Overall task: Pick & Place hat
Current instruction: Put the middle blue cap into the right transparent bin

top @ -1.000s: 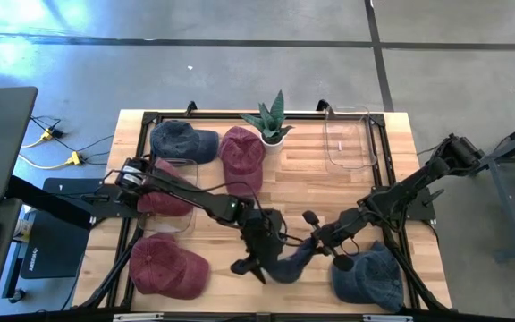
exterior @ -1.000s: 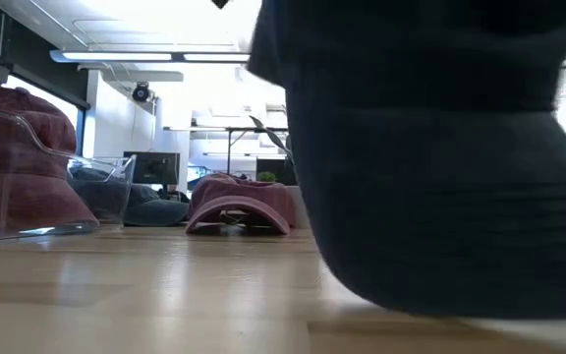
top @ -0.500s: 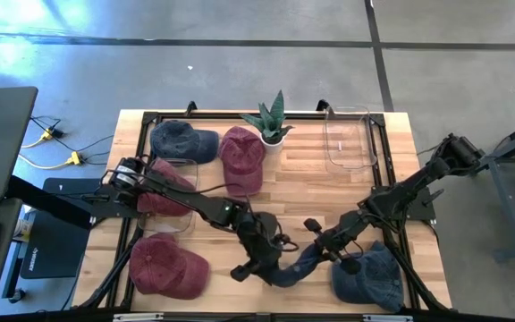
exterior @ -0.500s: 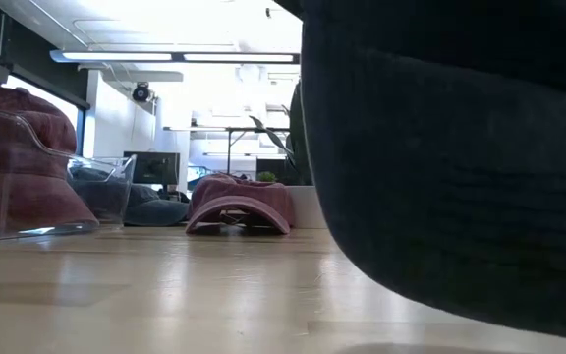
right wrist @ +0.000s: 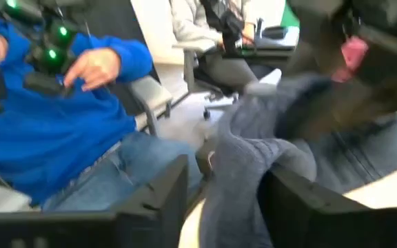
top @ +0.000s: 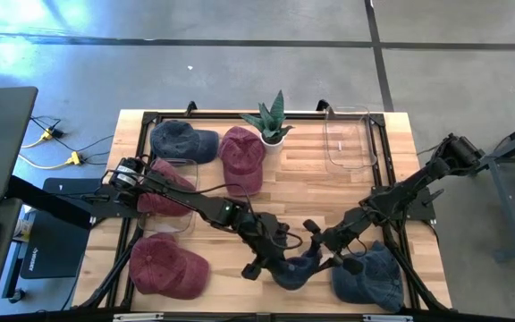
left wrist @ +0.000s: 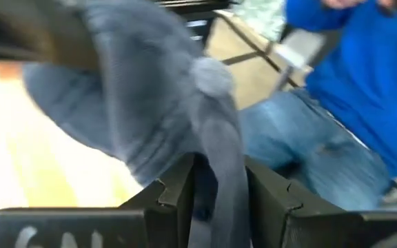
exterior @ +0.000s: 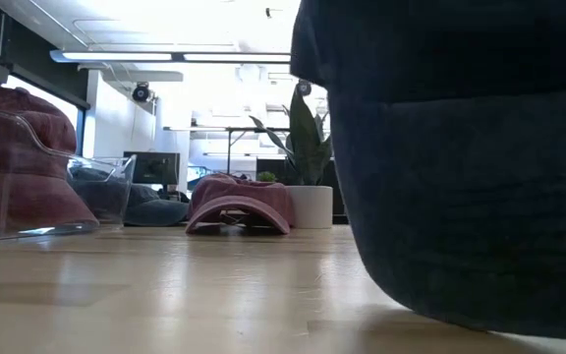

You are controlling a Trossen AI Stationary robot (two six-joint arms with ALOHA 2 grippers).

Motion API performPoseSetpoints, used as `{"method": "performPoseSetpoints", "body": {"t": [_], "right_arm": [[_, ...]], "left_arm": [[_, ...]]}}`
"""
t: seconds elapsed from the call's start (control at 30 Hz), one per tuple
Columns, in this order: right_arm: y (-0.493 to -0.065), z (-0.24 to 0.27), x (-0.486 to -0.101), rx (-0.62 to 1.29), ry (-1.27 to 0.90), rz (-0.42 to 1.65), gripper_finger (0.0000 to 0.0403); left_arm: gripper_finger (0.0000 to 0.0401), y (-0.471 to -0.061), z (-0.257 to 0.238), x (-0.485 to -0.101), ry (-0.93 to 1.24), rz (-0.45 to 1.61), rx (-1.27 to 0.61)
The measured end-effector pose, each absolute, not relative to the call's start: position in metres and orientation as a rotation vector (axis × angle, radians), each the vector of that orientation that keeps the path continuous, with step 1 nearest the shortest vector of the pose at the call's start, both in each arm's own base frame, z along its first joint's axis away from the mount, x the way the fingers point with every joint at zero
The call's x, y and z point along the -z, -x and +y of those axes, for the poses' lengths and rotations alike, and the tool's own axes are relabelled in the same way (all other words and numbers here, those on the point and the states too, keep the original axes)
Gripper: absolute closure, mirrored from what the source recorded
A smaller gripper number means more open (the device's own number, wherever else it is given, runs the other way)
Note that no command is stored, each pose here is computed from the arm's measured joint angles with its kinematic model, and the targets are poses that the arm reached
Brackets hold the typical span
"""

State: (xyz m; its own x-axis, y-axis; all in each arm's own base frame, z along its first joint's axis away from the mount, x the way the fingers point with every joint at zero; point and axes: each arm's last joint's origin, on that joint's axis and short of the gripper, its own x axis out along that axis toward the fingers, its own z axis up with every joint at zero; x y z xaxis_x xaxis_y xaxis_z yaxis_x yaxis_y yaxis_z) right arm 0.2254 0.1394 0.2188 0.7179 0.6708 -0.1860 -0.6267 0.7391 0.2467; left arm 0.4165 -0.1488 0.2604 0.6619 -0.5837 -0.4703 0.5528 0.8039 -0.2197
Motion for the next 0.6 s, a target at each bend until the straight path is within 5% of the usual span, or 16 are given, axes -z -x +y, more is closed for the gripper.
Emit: {"method": "performPoseSetpoints", "body": {"t": [0.13, 0.33, 0.6], "right_arm": [[-0.2259, 0.1390, -0.2191, -0.693, -0.202, 0.277, 0.0207], [-0.2269, 0.1371, -0.2169, -0.621, -0.181, 0.285, 0.0212], [-0.2252, 0.1365, -0.2099, -0.623, -0.155, 0.356, 0.0331]], "left_arm": [[0.0300, -0.4180, -0.1471, -0.2606, 0.084, 0.556, 0.554], [0.0300, -0.4189, -0.1469, -0.2618, 0.100, 0.544, 0.536], [0.0300, -0.4191, -0.1486, -0.2640, 0.155, 0.537, 0.588]]}}
